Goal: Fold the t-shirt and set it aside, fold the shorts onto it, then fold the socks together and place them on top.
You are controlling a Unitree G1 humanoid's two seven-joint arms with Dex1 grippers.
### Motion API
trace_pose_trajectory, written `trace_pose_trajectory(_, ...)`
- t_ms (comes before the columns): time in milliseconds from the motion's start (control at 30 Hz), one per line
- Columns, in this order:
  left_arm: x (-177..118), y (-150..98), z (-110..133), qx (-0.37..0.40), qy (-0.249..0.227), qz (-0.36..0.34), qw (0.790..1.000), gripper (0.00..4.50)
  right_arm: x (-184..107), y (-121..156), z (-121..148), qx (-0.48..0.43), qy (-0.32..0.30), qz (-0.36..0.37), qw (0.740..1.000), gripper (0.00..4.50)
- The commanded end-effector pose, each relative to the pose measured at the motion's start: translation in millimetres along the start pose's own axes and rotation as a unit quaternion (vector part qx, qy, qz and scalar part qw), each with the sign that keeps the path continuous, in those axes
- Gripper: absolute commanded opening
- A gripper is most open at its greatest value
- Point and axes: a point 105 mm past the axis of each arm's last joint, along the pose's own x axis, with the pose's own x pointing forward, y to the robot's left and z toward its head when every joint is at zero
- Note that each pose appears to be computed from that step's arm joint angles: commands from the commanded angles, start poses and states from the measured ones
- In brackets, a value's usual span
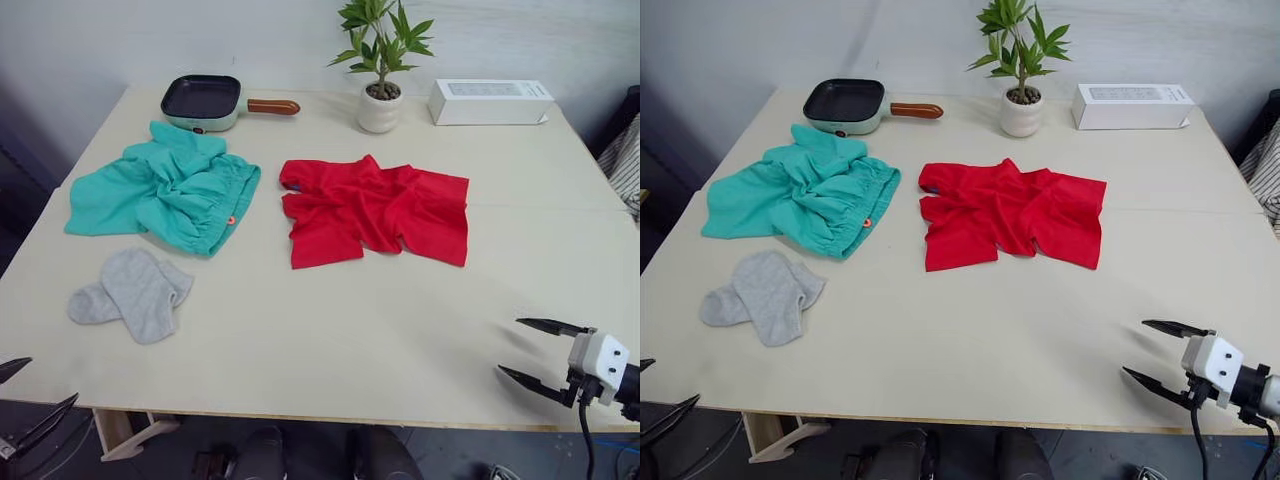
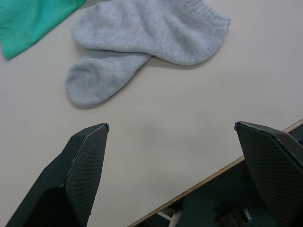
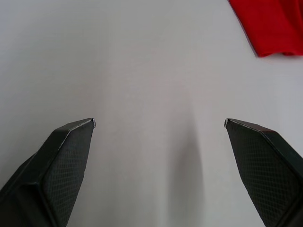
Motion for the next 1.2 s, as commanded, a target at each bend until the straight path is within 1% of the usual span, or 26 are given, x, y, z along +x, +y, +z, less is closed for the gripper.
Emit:
trace_pose_trajectory(33,-0.3,3.3,1.3,0.013,-0.001,0.005,1.0,4.47,-1.8,-8.5,13.6,-0.018,-0.015,-0.025,0.999,4.5)
trace_pose_trajectory(133,5.8,0.7,2.8,-0.014,-0.013,-0.009,1.0,4.47,7.3,-12.5,21.7,-0.017,-0.031,-0.043,0.998,4.5)
trace_pose_trajectory(267,16.4,-3.6,11.5,-0.022,-0.018,-0.042,0.999,4.47,17.1,-17.0,34.5,-0.01,-0.054,-0.067,0.996,4.5)
trace_pose_trajectory(333,24.5,-5.0,21.3,-0.037,-0.018,-0.063,0.997,4.47,21.9,-19.3,43.8,-0.014,-0.064,-0.067,0.996,4.5)
trace_pose_trajectory(400,38.6,-7.6,40.5,-0.05,-0.032,-0.086,0.995,4.47,28.3,-32.0,44.9,0.008,-0.038,-0.096,0.995,4.5)
trace_pose_trajectory(433,48.2,-8.6,54.3,-0.051,-0.047,-0.093,0.993,4.47,33.2,-40.1,45.2,0.024,-0.019,-0.113,0.993,4.5)
trace_pose_trajectory(500,73.5,-15.9,90.8,-0.052,-0.092,-0.123,0.987,4.47,48.1,-46.9,58.9,0.005,-0.021,-0.093,0.995,4.5)
trace_pose_trajectory(533,88.4,-23.4,105.2,-0.042,-0.096,-0.147,0.984,4.47,57.2,-53.0,64.5,-0.002,-0.022,-0.085,0.996,4.5)
trace_pose_trajectory(600,110.4,-38.2,123.7,-0.013,-0.097,-0.189,0.977,4.47,72.7,-65.1,68.4,-0.014,-0.007,-0.083,0.996,4.5)
trace_pose_trajectory(667,137.9,-46.3,135.5,0.014,-0.093,-0.206,0.974,4.47,92.2,-72.3,72.0,-0.027,0.005,-0.064,0.998,4.5)
trace_pose_trajectory(800,190.3,-52.6,149.9,0.064,-0.082,-0.199,0.974,4.47,122.9,-89.8,75.6,-0.027,0.025,-0.056,0.998,4.5)
trace_pose_trajectory(867,215.8,-61.0,159.9,0.075,-0.089,-0.208,0.971,4.47,134.0,-96.9,72.6,-0.025,0.043,-0.05,0.998,4.5)
trace_pose_trajectory(967,247.9,-71.7,173.0,0.104,-0.087,-0.217,0.967,4.47,144.6,-104.9,61.0,-0.029,0.086,-0.044,0.995,4.5)
trace_pose_trajectory(1000,258.2,-77.5,179.5,0.103,-0.09,-0.227,0.964,4.47,146.9,-107.4,57.0,-0.024,0.096,-0.041,0.994,4.5)
trace_pose_trajectory(1100,275.6,-90.0,192.6,0.111,-0.099,-0.25,0.957,4.47,150.0,-114.9,50.8,-0.009,0.112,-0.04,0.993,4.5)
trace_pose_trajectory(1200,287.0,-105.3,200.0,0.129,-0.104,-0.279,0.946,4.47,148.1,-121.1,41.1,0.019,0.139,-0.038,0.989,4.5)
